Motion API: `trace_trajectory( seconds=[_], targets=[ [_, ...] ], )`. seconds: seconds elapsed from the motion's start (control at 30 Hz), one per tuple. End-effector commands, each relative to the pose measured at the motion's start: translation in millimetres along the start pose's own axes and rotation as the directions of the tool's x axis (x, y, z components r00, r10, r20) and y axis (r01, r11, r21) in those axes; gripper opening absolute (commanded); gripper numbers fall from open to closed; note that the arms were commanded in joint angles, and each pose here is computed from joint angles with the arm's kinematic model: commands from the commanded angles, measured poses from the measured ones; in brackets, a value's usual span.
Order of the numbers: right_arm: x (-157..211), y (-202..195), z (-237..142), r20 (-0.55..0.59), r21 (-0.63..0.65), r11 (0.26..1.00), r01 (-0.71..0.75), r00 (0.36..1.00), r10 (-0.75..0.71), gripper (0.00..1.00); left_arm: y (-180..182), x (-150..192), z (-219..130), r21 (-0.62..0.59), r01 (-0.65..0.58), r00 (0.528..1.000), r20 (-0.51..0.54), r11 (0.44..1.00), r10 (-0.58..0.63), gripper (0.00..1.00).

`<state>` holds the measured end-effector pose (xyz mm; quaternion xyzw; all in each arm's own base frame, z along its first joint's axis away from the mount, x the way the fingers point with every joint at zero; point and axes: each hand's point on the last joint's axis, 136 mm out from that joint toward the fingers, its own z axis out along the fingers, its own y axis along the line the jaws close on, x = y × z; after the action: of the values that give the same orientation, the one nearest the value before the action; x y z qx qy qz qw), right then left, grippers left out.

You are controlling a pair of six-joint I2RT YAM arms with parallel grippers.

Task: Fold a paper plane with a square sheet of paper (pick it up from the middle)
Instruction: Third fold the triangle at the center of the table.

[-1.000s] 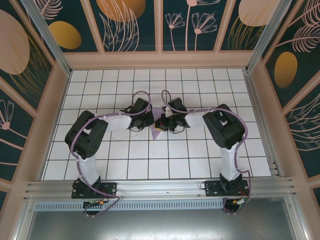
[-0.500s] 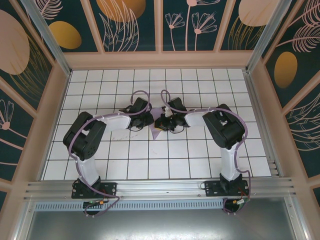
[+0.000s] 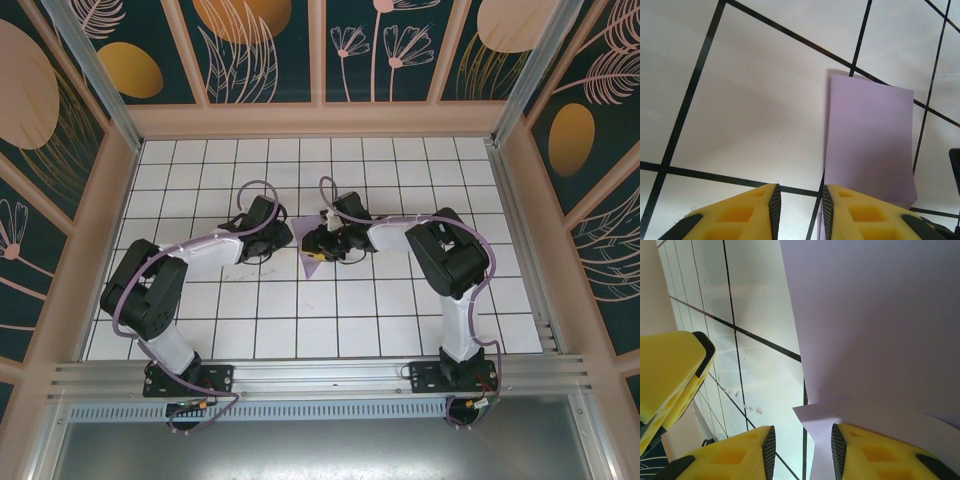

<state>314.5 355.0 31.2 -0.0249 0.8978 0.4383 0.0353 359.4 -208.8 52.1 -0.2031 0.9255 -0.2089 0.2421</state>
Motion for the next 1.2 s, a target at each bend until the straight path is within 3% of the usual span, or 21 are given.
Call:
trace_trajectory(
  seconds=[0.0,0.2,0.43,0.63,0.93,1.17],
  targets=[
    [8,-39,9,-0.006,0.124,0.992,-0.035,0.999,0.036,0.32,-17,-1,-8,0.091,0.000,1.000,-0.002,0.996,0.000,0.28],
    [10,-42,8,-0.010,0.138,0.990,-0.037,0.999,0.038,0.10,-38,17,-5,0.217,-0.036,0.996,-0.077,0.976,0.054,0.14],
    [15,-44,8,-0.019,0.138,0.990,-0.037,0.999,0.040,0.01,-44,32,2,0.262,-0.059,0.986,-0.133,0.963,0.097,0.06],
    [14,-43,8,-0.016,0.133,0.990,-0.038,0.999,0.040,0.00,-38,47,19,0.226,-0.065,0.978,-0.179,0.972,0.107,0.00],
    [14,-41,7,-0.016,0.124,0.991,-0.039,0.999,0.042,0.00,-24,52,33,0.140,-0.077,0.977,-0.189,0.987,0.103,0.00],
    [2,-7,-9,0.026,0.019,1.000,0.015,1.000,-0.015,0.00,10,70,43,0.033,-0.100,0.964,-0.244,0.994,0.105,0.00]
  ],
)
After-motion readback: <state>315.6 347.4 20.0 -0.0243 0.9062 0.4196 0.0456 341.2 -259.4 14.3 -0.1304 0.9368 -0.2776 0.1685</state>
